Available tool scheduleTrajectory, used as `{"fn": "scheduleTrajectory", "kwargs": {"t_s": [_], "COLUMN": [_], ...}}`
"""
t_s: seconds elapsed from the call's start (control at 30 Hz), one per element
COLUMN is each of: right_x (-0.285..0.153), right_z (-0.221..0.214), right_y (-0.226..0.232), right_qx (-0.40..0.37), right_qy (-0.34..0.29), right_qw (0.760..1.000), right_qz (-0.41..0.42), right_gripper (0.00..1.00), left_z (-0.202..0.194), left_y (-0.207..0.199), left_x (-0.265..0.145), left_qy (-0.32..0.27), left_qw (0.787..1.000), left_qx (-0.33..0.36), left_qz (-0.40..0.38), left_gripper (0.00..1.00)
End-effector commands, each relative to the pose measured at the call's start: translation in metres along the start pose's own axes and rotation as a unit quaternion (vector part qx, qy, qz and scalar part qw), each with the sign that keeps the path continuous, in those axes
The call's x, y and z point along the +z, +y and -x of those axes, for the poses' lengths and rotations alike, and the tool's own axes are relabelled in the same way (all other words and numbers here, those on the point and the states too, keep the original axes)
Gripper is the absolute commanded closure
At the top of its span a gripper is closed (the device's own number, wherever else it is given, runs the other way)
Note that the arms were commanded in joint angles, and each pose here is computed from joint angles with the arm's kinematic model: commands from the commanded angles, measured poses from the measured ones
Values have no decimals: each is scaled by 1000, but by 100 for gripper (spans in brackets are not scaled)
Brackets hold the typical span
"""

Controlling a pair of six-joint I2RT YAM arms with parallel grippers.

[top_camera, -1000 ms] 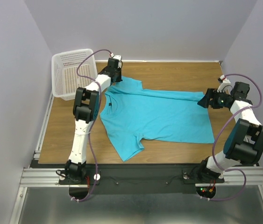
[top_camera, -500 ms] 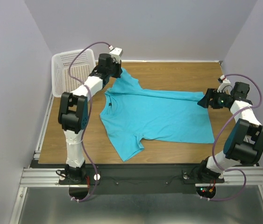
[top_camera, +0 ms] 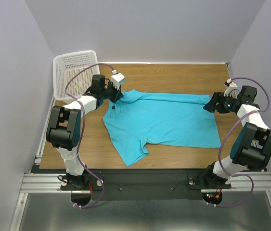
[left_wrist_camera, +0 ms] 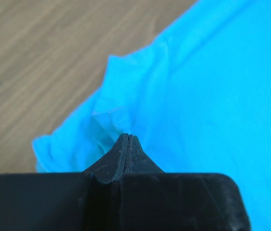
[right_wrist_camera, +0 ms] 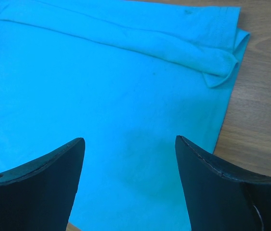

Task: Fold and stack the t-shirts
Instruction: Fold the tshirt

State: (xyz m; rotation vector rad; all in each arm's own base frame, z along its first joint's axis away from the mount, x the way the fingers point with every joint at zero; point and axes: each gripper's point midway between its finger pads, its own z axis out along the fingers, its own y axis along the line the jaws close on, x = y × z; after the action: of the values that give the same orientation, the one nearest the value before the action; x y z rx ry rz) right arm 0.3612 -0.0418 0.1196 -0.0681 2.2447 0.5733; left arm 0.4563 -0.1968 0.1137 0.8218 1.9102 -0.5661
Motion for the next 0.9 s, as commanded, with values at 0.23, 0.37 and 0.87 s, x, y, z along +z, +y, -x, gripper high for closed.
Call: {"fn": "scheduleTrajectory", "kwargs": {"t_s": [0.23,0.37,0.87], "right_x": [-7,-7,-5], "right_z": [13,13,9], "right_y": [2,2,-1], "right_qx": [-21,-22,-20], "right_qy": [-25,-24,-20], "right_qw": [999,999,1000], "right_qz": [3,3,3], "right_gripper": [19,19,19], "left_z": [-20,-24,-47], "left_y": [-31,-36,-46], "left_x": [-49,-49,-54], "left_qy": [-22,-17,23], "left_qw": [986,986,985], "left_qx": [164,167,169], "left_qz": [-3,-6,3], "left_gripper": [100,100,100]}}
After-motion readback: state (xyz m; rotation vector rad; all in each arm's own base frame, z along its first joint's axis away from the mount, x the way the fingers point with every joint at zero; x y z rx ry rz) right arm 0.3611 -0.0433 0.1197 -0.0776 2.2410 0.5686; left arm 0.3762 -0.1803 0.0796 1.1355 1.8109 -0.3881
